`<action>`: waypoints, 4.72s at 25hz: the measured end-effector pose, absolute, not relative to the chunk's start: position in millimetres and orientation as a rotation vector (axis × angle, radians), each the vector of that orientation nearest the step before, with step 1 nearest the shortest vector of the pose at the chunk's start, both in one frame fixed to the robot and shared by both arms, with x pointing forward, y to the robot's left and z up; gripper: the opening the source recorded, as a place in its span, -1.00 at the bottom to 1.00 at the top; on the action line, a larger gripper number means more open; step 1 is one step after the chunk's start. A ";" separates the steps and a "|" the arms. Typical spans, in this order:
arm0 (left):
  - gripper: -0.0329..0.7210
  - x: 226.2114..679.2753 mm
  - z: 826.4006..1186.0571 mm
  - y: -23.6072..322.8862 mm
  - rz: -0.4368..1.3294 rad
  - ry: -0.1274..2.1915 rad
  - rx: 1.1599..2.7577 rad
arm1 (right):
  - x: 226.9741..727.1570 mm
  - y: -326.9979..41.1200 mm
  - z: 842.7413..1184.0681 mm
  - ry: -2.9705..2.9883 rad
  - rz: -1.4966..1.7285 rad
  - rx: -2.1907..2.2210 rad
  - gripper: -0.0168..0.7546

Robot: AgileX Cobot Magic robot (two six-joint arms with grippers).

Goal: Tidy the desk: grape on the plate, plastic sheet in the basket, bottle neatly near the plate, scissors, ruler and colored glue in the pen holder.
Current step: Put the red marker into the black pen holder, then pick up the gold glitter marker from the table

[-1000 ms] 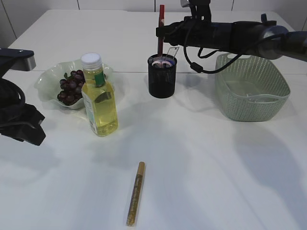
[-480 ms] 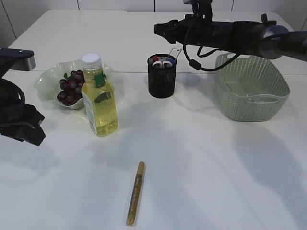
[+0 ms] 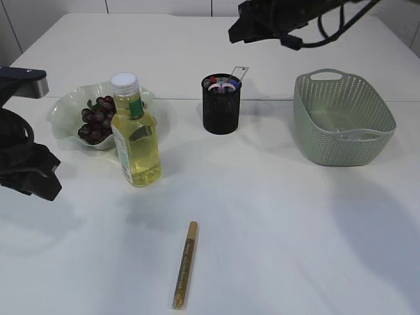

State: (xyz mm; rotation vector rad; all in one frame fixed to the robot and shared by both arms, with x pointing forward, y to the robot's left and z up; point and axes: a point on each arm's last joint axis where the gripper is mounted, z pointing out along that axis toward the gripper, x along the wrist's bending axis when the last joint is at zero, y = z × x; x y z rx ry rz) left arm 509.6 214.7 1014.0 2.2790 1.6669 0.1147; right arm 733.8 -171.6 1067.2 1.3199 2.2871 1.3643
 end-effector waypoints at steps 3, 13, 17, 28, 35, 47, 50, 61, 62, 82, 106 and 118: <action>-0.15 508.4 1013.6 214.9 0.101 1.672 2.289 | 704.7 -169.9 1094.9 2.368 1.172 1.469 -0.14; -0.15 508.1 1013.5 214.9 0.098 1.673 2.291 | 634.7 -109.2 1133.3 2.408 0.828 1.649 -0.14; -0.15 508.1 1013.5 214.9 0.098 1.673 2.291 | 606.1 -75.7 1129.6 2.445 0.778 1.668 -0.14; -0.15 507.7 1013.7 213.4 0.075 1.680 2.272 | 529.3 -19.6 1032.0 2.551 0.259 1.892 -0.14; -0.15 507.5 1013.9 212.3 0.060 1.685 2.258 | 505.3 0.4 988.7 2.319 0.272 2.197 -0.14; -0.15 507.4 1014.0 211.9 0.054 1.687 2.252 | 520.8 11.2 932.2 2.056 0.216 2.394 -0.14; -0.15 507.4 1014.0 211.9 0.054 1.687 2.252 | 521.9 11.7 922.0 2.046 0.184 2.396 -0.14; -0.15 507.6 1014.0 211.9 0.056 1.686 2.251 | 528.6 11.7 914.6 2.050 0.233 2.317 -0.14; -0.15 507.6 1014.0 211.9 0.056 1.686 2.251 | 528.9 12.0 913.8 2.051 0.237 2.317 -0.14; -0.15 507.6 1014.0 211.9 0.056 1.686 2.251 | 529.9 12.8 895.9 2.053 0.184 2.311 -0.26; -0.15 507.6 1014.0 211.9 0.056 1.686 2.251 | 544.9 -1.4 938.9 2.199 0.360 2.203 -0.75; -0.15 507.9 1014.1 211.8 0.060 1.685 2.249 | 604.6 -91.6 1041.6 2.228 1.017 1.965 -0.75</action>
